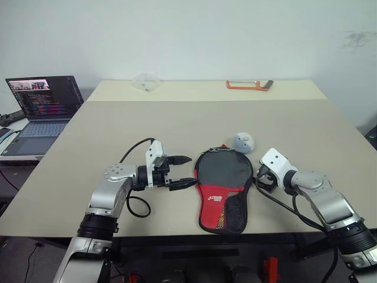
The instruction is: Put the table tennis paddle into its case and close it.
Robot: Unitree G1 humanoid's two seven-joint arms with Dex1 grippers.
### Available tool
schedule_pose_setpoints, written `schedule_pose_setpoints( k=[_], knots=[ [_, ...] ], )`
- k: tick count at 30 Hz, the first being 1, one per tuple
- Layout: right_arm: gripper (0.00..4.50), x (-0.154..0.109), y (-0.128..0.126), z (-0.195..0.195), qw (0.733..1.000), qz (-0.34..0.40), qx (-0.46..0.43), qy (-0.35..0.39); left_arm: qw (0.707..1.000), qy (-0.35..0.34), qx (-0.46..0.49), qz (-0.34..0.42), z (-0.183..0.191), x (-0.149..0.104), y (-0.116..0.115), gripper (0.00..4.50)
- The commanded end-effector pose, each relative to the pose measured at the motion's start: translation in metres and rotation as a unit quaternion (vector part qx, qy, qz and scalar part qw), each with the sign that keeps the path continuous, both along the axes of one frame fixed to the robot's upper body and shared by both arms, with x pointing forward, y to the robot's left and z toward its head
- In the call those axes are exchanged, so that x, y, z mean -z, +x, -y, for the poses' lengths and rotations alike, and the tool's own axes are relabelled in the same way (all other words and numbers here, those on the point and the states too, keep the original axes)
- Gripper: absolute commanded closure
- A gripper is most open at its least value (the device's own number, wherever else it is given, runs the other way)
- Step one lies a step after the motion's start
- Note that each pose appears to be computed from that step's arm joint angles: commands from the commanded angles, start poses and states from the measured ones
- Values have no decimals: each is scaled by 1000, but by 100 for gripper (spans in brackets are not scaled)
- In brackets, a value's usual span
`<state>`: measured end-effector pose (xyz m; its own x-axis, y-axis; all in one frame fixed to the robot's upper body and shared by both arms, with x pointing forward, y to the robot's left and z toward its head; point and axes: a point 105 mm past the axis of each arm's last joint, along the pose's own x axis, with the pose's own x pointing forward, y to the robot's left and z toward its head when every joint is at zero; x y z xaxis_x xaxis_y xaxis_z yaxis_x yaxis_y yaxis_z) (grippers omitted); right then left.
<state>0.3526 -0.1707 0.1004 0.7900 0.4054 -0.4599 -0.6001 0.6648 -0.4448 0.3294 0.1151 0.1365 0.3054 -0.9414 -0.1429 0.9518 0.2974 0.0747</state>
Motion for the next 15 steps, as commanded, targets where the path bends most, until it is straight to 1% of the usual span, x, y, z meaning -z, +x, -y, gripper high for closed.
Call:
schedule_pose_setpoints(
  k=[1, 5, 9, 12, 15],
  knots=[
    [0, -14, 3, -13, 999, 34, -19, 12, 1000, -3, 13, 22, 7, -11, 1, 4],
    [0, -12, 3, -19, 999, 32, -26, 11, 1000, -2, 19, 24, 12, -13, 1, 4],
    [0, -12, 1, -2, 999, 27, -23, -29, 999, 8, 28, 37, 20, -12, 4, 4],
    [0, -22, -9, 19, 999, 2, -25, -48, 998, 6, 37, 41, 29, -13, 8, 4],
    [0, -42, -24, 35, 998, -24, -36, -42, 997, 13, 54, 54, 41, -13, 16, 4]
  ],
)
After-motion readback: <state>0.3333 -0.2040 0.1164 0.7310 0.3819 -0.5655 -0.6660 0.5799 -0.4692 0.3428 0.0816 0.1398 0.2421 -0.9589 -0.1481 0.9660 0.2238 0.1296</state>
